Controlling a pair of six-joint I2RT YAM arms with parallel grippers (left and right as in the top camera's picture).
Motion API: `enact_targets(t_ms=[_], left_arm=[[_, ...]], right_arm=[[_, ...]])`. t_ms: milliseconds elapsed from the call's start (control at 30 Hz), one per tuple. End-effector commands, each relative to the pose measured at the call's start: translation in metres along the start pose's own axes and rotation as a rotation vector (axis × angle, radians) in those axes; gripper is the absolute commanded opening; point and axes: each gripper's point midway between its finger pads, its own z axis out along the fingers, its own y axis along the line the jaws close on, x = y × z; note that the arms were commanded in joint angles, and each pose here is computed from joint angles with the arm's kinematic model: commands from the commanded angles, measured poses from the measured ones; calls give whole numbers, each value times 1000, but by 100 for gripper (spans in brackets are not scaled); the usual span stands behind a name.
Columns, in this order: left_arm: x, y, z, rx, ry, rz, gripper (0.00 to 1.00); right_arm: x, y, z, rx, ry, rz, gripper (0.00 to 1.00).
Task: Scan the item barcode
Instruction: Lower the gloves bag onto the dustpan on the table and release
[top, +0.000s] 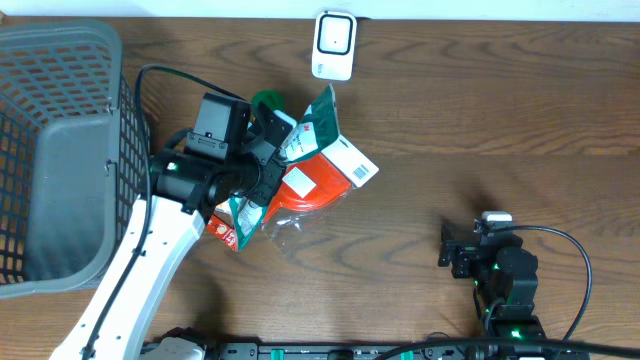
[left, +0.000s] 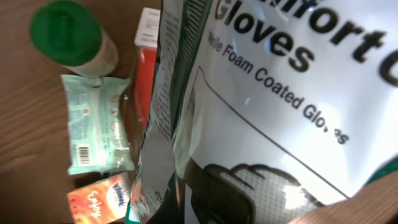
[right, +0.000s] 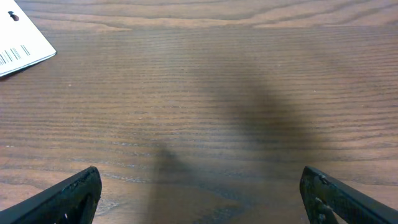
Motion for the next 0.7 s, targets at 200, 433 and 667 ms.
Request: enact_targets(t_ms=[200,433,667], left_arm=[[0,-13,22,131,28,21,8],[27,-8,50,139,134,10,8],[52,24,68,-21,257,-34,8]], right_arm=[[0,1,0,-3,-3,9,99],[-1,1,0,-3,-7,9,99],[-2,1,0,-3,-10,9,99]])
